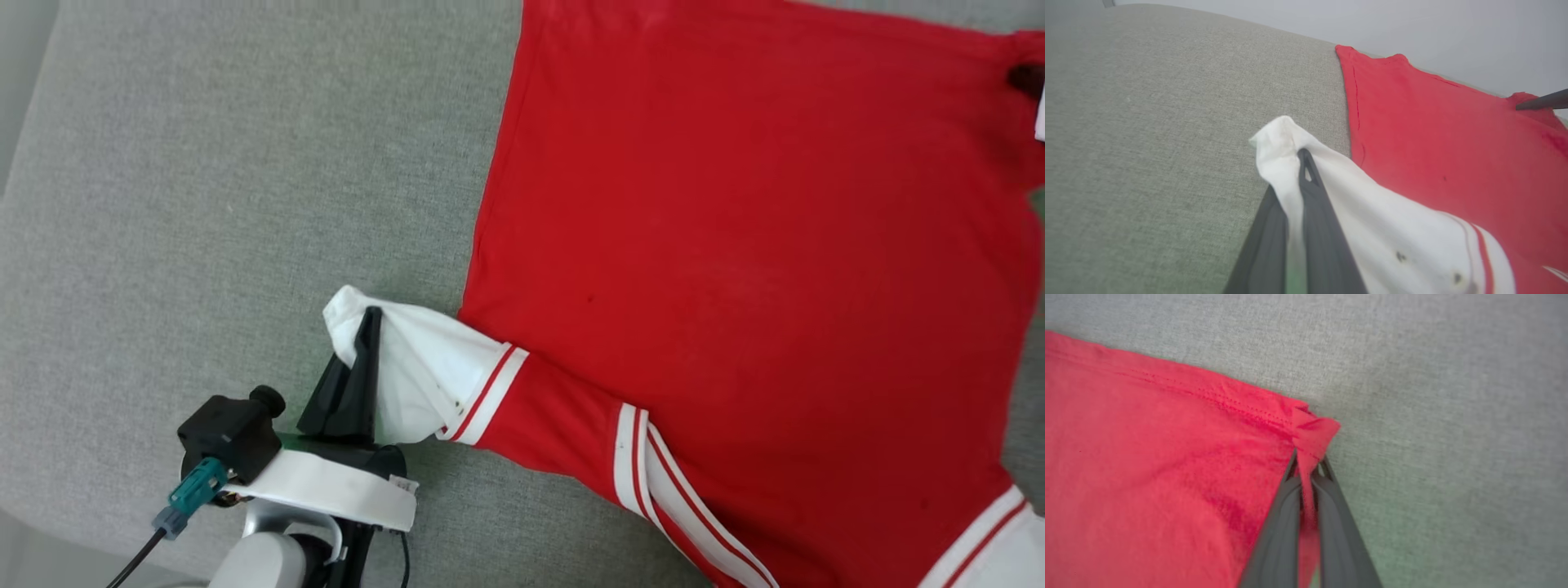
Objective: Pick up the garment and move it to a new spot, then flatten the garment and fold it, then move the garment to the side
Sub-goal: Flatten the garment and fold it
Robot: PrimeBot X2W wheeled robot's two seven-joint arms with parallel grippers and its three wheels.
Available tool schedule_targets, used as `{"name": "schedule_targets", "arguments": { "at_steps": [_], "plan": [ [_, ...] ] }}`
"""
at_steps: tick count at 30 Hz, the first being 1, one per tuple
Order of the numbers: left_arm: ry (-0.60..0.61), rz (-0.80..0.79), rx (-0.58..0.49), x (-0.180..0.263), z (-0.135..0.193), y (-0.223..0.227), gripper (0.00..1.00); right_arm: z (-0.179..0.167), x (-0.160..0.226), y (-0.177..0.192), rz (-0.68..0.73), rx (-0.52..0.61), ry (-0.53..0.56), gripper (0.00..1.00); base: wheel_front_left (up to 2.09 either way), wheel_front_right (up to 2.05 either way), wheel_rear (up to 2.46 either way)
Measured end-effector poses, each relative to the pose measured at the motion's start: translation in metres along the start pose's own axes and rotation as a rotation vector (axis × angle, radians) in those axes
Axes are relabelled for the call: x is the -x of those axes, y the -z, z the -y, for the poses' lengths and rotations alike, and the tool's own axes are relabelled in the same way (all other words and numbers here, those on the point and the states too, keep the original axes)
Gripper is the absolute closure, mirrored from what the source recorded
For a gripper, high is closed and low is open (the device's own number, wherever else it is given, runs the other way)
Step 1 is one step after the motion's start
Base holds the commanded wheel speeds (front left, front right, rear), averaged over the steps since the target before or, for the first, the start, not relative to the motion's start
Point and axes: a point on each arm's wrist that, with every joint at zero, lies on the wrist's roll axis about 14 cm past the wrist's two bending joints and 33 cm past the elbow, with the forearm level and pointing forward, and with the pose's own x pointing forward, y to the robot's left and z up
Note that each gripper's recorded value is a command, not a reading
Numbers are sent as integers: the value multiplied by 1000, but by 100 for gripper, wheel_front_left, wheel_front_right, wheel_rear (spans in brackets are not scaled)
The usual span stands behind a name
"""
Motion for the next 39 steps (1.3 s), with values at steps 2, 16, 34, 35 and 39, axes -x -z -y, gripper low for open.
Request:
{"name": "schedule_targets", "arguments": {
  "at_steps": [2, 16, 34, 35, 39],
  "plan": [
    [-7, 4, -1, 5, -2, -3, 100, 7, 18, -10, 46, 28, 24, 100, 0, 0, 0],
    [-19, 36, 10, 59, -9, -24, 100, 83, 160, 109, 59, 43, 209, 100, 0, 0, 0],
    [153, -30, -42, 58, 39, -23, 100, 83, 226, 323, 101, -344, 280, 0, 0, 0, 0],
    [152, -33, -42, 57, 39, -22, 100, 88, 228, 310, 176, -341, 299, 0, 0, 0, 0],
    [164, -31, -38, 49, 44, -24, 100, 104, 231, 244, 457, -314, 349, 0, 0, 0, 0]
  ]
}}
